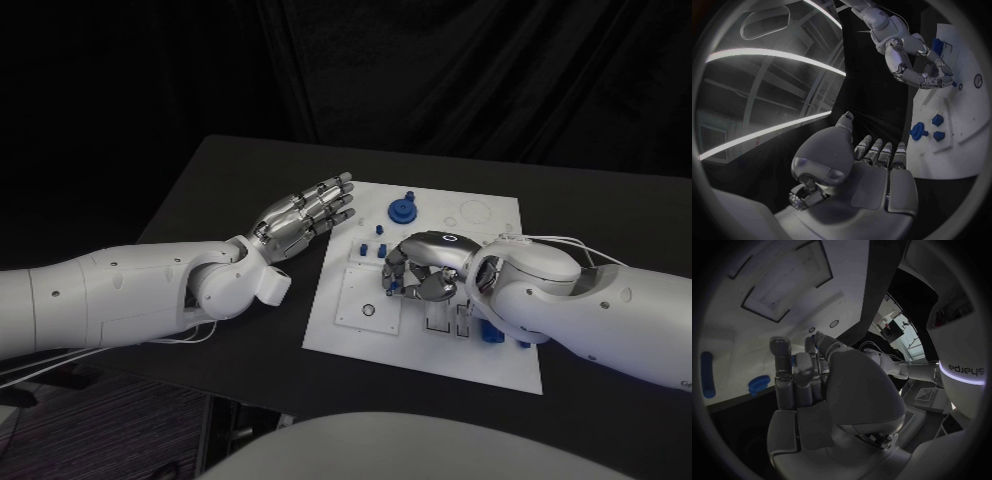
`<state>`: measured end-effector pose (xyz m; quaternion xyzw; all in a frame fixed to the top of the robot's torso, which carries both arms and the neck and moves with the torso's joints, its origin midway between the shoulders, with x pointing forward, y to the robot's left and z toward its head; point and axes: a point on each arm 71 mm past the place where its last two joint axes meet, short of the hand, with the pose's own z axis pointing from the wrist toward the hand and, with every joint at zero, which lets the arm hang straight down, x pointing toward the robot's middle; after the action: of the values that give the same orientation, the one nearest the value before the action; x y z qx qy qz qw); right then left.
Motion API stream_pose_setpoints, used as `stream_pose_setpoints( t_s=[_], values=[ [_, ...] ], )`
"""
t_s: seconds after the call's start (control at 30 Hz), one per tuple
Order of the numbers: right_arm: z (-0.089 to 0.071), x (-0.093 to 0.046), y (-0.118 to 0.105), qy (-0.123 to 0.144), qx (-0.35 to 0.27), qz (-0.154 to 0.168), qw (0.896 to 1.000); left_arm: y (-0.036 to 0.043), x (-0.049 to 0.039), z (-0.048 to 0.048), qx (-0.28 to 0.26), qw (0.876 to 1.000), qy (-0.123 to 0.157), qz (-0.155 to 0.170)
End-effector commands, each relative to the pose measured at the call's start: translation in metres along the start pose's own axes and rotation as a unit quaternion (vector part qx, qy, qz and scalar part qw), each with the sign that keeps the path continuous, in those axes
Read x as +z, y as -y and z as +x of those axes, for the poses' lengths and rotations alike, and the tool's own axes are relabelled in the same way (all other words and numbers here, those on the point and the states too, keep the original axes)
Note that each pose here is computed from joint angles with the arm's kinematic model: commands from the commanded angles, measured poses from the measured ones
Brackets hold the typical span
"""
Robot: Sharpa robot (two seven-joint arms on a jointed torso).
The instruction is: Assemble the parts on the task board
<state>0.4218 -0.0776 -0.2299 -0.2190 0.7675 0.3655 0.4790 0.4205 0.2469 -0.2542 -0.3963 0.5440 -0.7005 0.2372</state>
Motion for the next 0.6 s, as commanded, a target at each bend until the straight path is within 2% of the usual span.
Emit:
stream_pose_setpoints(
  t_s=[0.03, 0.6],
  values=[
    [0.0027, 0.0006, 0.0012, -0.007, -0.012, 0.011, 1.0, 0.0017, 0.0005, 0.0018, -0.007, 1.0, -0.007, 0.017],
    [0.0092, 0.0034, 0.0005, -0.016, -0.01, 0.013, 1.0, 0.0002, 0.001, 0.0017, -0.008, 1.0, -0.008, 0.015]
  ],
)
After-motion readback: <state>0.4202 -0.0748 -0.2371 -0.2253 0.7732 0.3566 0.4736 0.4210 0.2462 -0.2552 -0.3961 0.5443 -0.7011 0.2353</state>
